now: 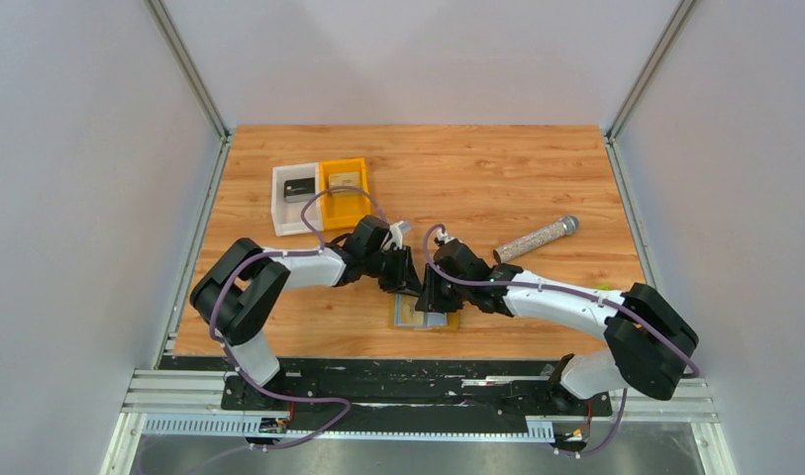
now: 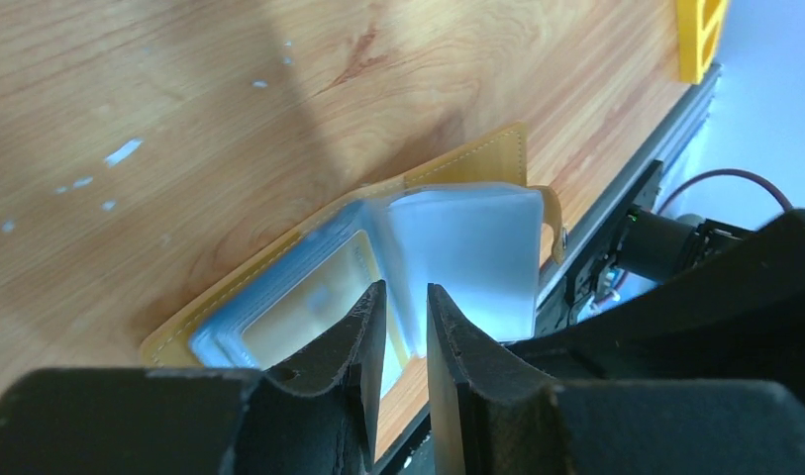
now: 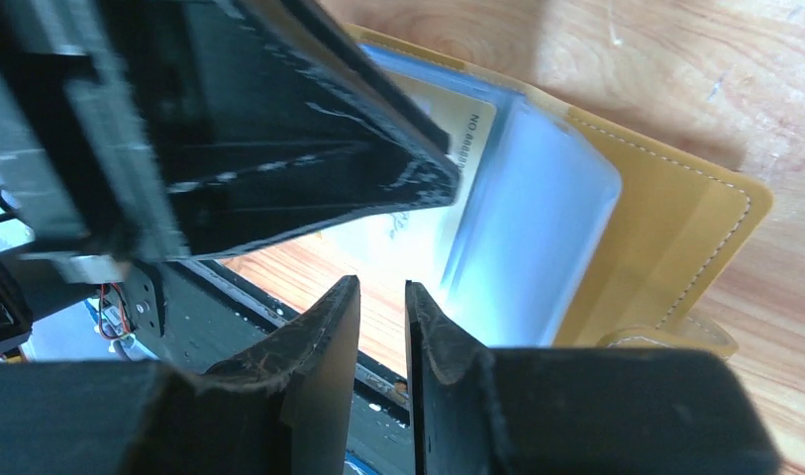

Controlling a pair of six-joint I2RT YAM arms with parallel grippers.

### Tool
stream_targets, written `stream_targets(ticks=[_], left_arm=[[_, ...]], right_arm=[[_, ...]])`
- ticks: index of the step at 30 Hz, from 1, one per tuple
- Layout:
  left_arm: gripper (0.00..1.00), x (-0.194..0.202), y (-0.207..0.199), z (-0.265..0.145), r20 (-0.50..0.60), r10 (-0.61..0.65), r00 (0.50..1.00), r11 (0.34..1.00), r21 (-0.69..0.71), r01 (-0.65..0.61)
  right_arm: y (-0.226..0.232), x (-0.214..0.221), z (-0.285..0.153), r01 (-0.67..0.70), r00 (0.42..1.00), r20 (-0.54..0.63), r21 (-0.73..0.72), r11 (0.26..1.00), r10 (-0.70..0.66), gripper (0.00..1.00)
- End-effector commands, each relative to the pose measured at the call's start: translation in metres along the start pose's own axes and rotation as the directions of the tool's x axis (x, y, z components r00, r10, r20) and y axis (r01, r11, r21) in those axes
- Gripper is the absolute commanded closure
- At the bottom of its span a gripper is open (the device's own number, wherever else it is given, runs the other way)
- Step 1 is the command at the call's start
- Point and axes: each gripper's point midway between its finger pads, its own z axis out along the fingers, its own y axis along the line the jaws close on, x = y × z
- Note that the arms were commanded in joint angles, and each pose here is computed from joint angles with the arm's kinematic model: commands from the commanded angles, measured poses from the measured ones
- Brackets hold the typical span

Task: Take the credit cards out of the card holder
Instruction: Remove the credit card from the card holder.

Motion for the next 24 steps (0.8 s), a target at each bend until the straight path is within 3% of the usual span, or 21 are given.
stream_targets(ticks=[1, 6, 24], left_arm=[[0.71, -0.013, -0.006, -0.017, 0.065, 0.053, 0.996, 0.997, -0.062, -0.049], [0.71, -0.006, 0.005, -0.024, 0.074, 0.050, 0.996, 0.993, -0.108, -0.042], [0.82, 0.012, 0.031, -0.036, 0.052, 0.070, 0.996, 0.974, -0.218, -0.057]], right_arm=[[0.008, -0.007, 0.003, -0.012, 1.000, 0.019, -0.092, 0.996, 0.014, 0.75], [-0.013, -0.006, 0.009, -0.068, 0.998, -0.007, -0.117, 0.991, 0.067, 0.74], [-0.021, -0.006, 0.023, -0.104, 0.995, -0.035, -0.194, 0.976, 0.099, 0.75]])
